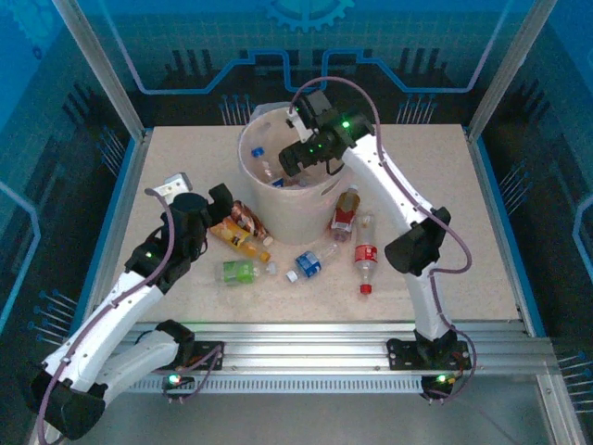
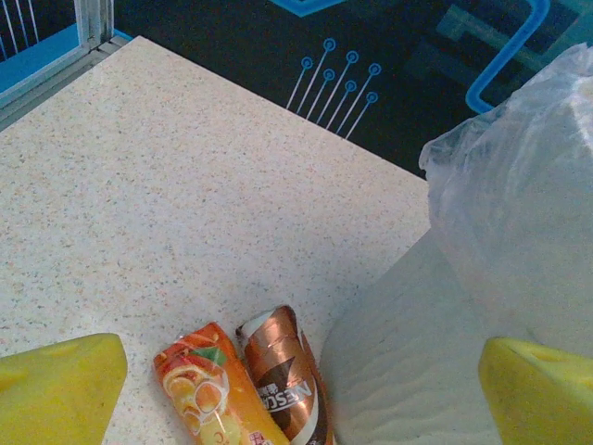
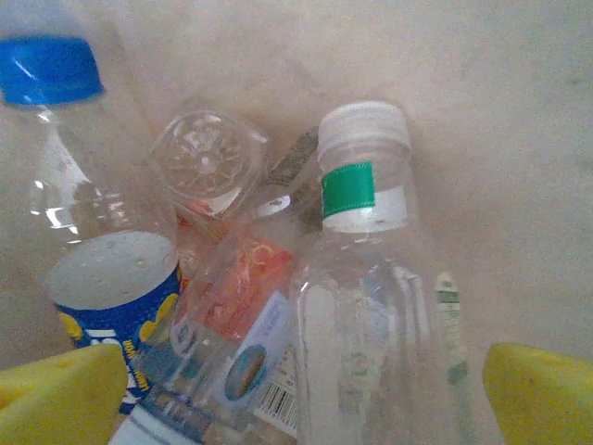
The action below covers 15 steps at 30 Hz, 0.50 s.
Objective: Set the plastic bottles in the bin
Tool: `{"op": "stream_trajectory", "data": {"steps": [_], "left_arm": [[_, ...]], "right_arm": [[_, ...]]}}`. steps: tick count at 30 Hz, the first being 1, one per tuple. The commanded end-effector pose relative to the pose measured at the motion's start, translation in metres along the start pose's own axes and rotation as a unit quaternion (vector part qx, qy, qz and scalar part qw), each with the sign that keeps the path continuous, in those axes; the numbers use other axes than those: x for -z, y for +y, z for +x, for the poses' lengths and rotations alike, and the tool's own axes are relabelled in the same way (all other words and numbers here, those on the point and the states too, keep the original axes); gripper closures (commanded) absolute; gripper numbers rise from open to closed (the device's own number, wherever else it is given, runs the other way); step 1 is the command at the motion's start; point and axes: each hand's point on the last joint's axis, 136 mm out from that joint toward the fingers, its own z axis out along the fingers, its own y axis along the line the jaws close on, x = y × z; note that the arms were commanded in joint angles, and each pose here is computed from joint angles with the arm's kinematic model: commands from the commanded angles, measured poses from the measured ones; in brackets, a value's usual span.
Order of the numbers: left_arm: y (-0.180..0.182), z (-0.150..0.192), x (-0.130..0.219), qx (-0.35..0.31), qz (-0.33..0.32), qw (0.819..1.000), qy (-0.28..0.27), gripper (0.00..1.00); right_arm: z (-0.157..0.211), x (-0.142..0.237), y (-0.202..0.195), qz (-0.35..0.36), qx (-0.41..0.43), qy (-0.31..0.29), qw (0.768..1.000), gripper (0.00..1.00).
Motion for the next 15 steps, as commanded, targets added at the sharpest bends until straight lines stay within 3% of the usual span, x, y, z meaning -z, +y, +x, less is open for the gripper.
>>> {"op": "stream_trajectory", "data": {"steps": [1,8,15], "left_arm": [[0.006,0.004,-0.002,0.003,-0.012,1.0,0.012,0.01],[0.008,0.009,-0.005,-0.001,-0.019,1.0,0.019,0.01],[0.012,0.013,-0.006,-0.004,-0.026,0.999,0.026,0.01]], "right_arm": [[-0.028,0.062,0.008,-0.025,-0.009,-0.078,0.997,0.0],[-0.035,0.115,-0.001,-0.019,-0.022,-0.129,0.991,0.0],[-0.014,0.159,-0.024,0.023,-0.045,-0.161,0.986,0.0]]}}
